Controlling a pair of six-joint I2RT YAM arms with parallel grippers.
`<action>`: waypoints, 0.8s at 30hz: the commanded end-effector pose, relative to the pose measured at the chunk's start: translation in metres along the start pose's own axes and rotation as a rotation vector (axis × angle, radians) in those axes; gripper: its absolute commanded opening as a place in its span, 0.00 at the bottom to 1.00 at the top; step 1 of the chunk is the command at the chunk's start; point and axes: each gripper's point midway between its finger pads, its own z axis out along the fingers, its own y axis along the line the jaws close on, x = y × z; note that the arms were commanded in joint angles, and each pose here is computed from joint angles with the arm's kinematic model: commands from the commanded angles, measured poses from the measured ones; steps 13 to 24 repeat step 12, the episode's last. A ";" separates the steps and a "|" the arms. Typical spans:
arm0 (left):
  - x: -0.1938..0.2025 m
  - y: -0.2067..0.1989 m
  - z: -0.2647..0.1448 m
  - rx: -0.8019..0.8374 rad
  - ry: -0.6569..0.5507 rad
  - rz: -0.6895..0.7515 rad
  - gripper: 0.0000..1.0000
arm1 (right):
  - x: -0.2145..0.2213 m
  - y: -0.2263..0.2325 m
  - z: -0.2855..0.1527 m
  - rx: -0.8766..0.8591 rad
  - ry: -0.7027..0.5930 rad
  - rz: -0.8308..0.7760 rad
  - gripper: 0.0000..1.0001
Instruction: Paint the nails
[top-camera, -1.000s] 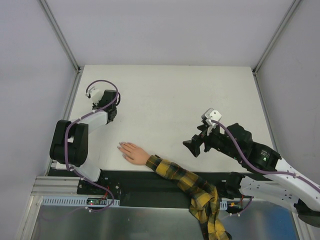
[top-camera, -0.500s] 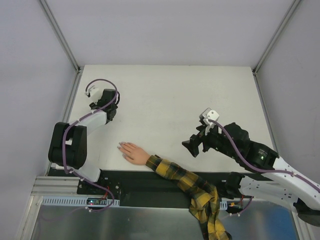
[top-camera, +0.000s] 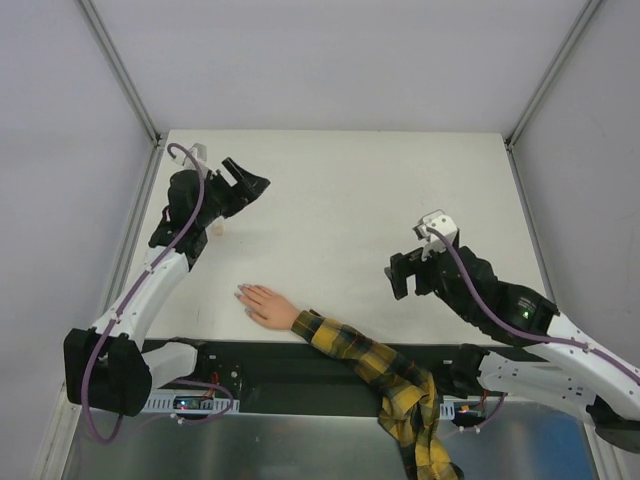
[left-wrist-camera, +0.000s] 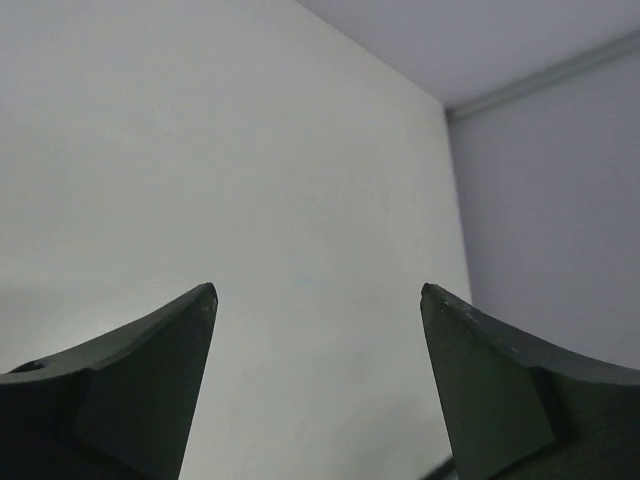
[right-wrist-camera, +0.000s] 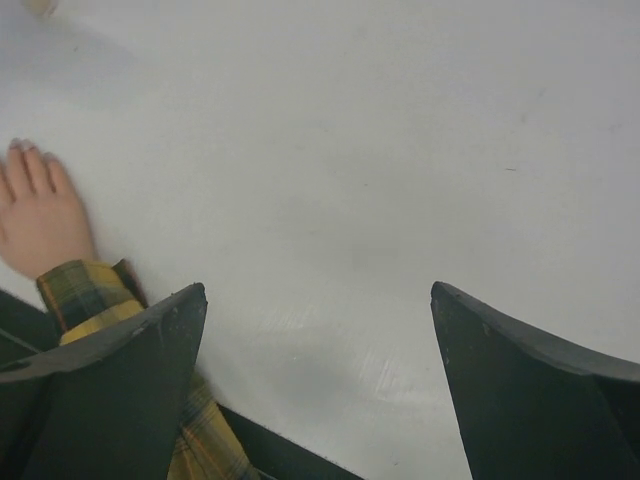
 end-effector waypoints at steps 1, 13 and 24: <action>0.033 -0.095 -0.060 0.538 0.231 0.029 0.81 | -0.015 -0.061 -0.029 0.318 -0.040 0.073 0.96; 0.060 -0.106 -0.151 0.699 0.225 0.273 0.90 | -0.014 -0.072 -0.040 0.332 -0.111 0.117 0.96; 0.060 -0.106 -0.151 0.699 0.225 0.273 0.90 | -0.014 -0.072 -0.040 0.332 -0.111 0.117 0.96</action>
